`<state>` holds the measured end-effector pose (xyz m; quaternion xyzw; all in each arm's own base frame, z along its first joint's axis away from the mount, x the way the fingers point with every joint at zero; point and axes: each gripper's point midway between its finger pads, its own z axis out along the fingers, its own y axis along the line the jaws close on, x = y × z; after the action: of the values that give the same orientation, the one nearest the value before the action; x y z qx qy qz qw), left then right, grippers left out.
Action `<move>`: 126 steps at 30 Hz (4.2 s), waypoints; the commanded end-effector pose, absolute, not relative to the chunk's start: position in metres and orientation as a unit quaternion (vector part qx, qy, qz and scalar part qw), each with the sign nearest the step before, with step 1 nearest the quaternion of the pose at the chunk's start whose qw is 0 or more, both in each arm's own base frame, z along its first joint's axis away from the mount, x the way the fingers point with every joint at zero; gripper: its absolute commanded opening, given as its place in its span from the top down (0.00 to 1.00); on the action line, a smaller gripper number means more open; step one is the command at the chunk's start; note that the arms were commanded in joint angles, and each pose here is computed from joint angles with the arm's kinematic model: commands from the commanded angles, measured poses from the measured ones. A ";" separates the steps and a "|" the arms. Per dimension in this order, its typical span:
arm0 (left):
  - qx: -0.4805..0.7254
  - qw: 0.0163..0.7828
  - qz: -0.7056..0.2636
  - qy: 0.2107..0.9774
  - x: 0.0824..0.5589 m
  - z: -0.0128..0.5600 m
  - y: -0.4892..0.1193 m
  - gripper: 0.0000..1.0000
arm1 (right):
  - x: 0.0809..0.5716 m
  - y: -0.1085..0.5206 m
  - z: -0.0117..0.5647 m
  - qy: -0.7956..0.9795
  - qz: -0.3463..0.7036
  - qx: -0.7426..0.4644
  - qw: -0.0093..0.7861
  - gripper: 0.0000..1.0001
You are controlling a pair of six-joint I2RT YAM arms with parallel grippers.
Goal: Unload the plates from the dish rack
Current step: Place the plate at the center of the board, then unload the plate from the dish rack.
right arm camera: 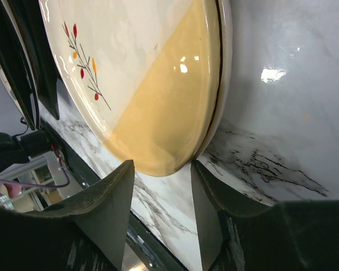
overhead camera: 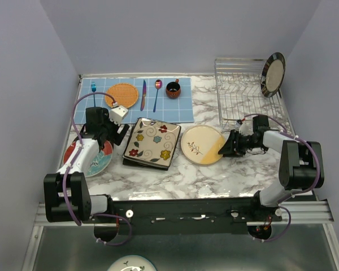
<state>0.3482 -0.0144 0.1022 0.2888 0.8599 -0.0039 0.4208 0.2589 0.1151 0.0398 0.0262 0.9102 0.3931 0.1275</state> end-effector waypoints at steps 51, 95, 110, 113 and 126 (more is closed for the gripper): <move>0.233 0.486 -0.045 0.841 0.365 0.128 -0.031 0.01 | 0.586 -0.104 0.263 0.857 -0.103 0.013 0.504 0.29; 0.211 0.538 -0.056 0.814 0.400 0.166 -0.036 0.01 | 0.609 -0.197 0.243 0.838 -0.235 0.032 0.491 0.30; 0.216 0.532 -0.051 0.817 0.401 0.165 -0.034 0.01 | 0.623 -0.200 0.221 0.843 -0.225 0.027 0.489 0.51; 0.219 0.530 -0.047 0.818 0.400 0.162 -0.033 0.01 | 0.623 -0.198 0.223 0.843 -0.218 0.025 0.492 0.63; 0.224 0.518 -0.044 0.824 0.391 0.153 -0.032 0.01 | 0.622 -0.194 0.219 0.846 -0.207 0.027 0.490 0.99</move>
<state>0.3975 -0.0283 0.1580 0.2148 0.8210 -0.0387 0.5276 0.6174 -0.1896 0.2173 0.0233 0.8509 -0.2086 0.4816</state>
